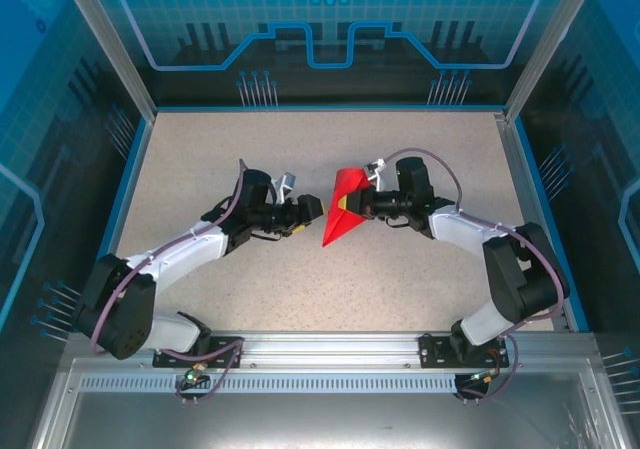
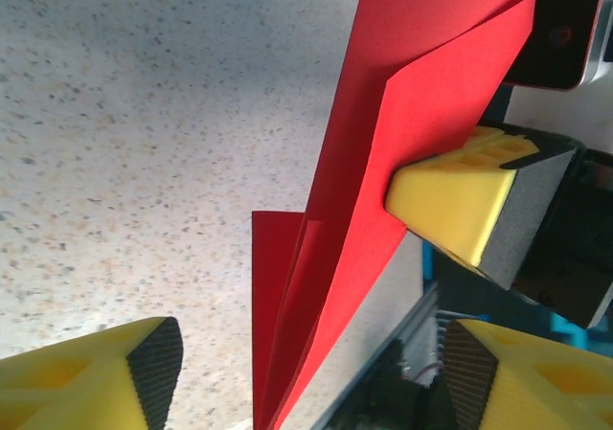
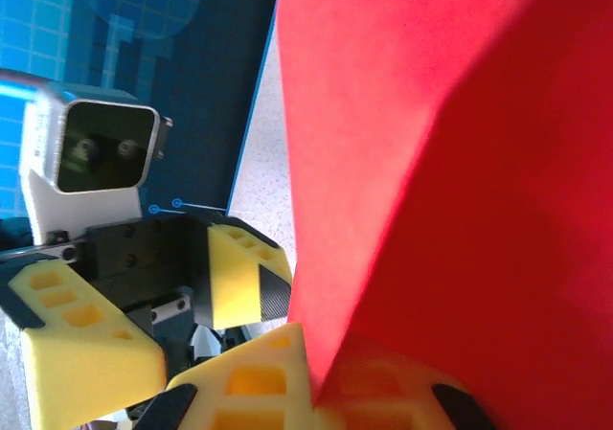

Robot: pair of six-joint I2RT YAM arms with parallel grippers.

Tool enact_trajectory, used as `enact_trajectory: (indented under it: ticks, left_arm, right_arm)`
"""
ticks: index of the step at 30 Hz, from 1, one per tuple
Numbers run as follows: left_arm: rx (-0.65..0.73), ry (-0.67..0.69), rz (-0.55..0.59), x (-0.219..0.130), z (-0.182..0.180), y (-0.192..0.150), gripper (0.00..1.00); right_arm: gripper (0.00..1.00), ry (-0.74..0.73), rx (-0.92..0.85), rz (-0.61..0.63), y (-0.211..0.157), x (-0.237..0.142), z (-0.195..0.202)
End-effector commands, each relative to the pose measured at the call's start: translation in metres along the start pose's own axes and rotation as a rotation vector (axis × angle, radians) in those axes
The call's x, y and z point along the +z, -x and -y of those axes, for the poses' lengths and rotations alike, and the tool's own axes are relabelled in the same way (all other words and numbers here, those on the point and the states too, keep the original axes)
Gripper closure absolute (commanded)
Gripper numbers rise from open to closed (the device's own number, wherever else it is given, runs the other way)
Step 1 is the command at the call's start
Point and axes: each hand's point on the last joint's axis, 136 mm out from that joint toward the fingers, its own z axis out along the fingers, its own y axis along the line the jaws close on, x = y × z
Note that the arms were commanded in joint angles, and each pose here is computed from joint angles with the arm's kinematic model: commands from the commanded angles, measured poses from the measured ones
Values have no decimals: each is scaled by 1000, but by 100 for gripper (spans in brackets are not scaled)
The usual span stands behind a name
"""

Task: Fold a paper plane with a square sheet of paper (pick it up from the middle)
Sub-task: Turn over the paper at the center of the table.

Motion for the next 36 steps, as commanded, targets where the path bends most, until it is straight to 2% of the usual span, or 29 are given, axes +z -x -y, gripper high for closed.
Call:
enact_trajectory:
  ticks: [1, 7, 15, 21, 24, 36]
  left_arm:
    - [-97, -121, 32, -9, 23, 2, 22]
    - [-181, -218, 96, -14, 38, 3, 17]
    - [-274, -307, 87, -7, 49, -3, 16]
    - [-278, -342, 79, -7, 62, -1, 18]
    - [-256, -329, 79, -6, 63, 1, 24]
    - [-216, -351, 71, -3, 74, 14, 57]
  right_arm:
    - [96, 76, -54, 38, 19, -9, -35]
    - [96, 121, -58, 74, 31, -14, -48]
    - [96, 172, -71, 121, 43, -21, -66]
    - [96, 182, -72, 127, 42, -24, -70]
    - [96, 183, -71, 126, 41, -25, -70]
    - [97, 192, -71, 116, 37, -29, -72]
